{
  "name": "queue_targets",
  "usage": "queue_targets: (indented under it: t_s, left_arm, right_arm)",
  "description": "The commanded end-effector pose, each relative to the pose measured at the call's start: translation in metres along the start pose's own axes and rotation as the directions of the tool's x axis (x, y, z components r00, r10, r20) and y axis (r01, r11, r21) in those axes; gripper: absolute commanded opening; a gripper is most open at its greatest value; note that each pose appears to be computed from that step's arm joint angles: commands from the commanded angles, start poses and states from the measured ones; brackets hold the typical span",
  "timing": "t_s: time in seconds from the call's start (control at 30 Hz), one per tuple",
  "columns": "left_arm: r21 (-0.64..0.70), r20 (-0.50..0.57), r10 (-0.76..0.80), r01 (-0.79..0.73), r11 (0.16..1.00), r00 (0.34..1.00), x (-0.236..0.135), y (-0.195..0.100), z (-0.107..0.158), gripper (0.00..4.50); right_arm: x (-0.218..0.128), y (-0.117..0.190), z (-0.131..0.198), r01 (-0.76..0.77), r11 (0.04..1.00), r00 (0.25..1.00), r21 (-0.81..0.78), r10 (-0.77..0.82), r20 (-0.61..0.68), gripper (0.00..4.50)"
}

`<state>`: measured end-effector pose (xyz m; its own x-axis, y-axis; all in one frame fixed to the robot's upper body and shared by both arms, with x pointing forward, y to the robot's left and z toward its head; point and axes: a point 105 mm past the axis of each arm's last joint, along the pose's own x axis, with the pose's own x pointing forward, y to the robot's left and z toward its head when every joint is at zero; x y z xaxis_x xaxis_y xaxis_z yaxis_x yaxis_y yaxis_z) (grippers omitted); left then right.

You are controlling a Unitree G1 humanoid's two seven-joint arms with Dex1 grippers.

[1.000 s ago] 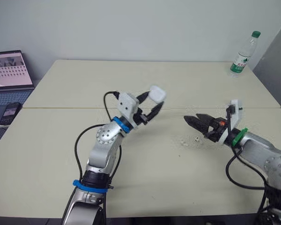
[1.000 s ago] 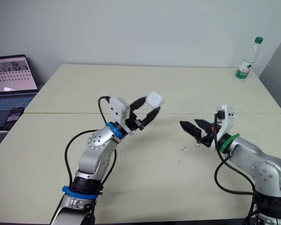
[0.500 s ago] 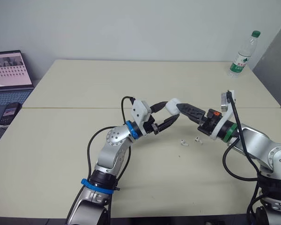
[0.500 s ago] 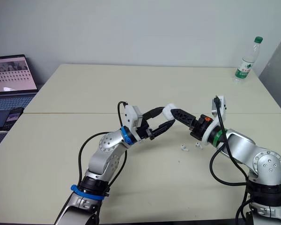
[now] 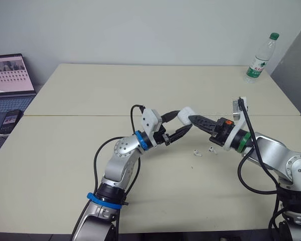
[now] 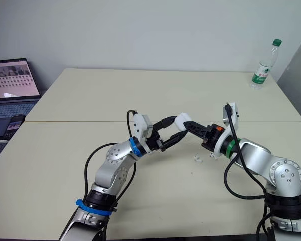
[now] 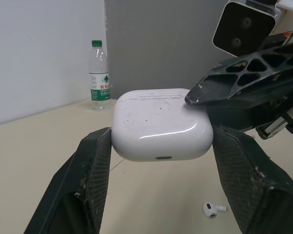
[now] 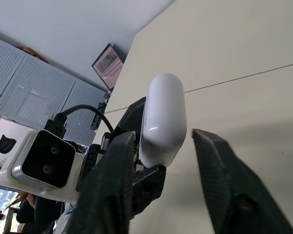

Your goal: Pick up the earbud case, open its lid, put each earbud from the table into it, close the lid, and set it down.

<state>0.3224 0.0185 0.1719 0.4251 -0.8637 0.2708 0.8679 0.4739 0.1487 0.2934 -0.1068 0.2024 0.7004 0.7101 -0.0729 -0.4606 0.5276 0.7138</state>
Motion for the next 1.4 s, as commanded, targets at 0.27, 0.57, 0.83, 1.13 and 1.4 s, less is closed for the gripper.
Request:
queue_targets:
  t_s: [0.27, 0.57, 0.83, 1.13, 1.4]
  left_arm:
    - [-0.009, 0.041, -0.013, 0.013, 1.000, 0.999, 0.004, -0.006, 0.011, 4.42]
    - [-0.022, -0.001, -0.040, 0.040, 0.999, 0.999, -0.019, 0.002, 0.017, 4.46]
    - [-0.438, 0.021, -0.271, 0.253, 0.863, 0.962, -0.037, 0.000, 0.027, 4.46]
    - [-0.549, -0.061, -0.496, 0.386, 0.741, 0.866, -0.035, -0.022, 0.010, 4.46]
    - [-0.560, -0.027, -0.528, 0.425, 0.712, 0.849, -0.032, -0.028, 0.013, 4.46]
  right_arm:
    - [-0.003, 0.009, 0.011, -0.026, 1.000, 0.999, -0.011, 0.026, 0.037, 0.93]
    - [-0.017, -0.005, 0.031, 0.002, 0.995, 0.999, -0.096, 0.003, 0.048, 0.93]
    - [-0.042, -0.008, 0.002, -0.271, 0.854, 0.929, -0.445, 0.110, -0.354, 0.93]
    - [-0.029, 0.006, 0.003, -0.451, 0.709, 0.863, -0.542, 0.191, -0.467, 0.93]
    - [-0.028, 0.021, 0.000, -0.505, 0.676, 0.840, -0.537, 0.241, -0.486, 0.93]
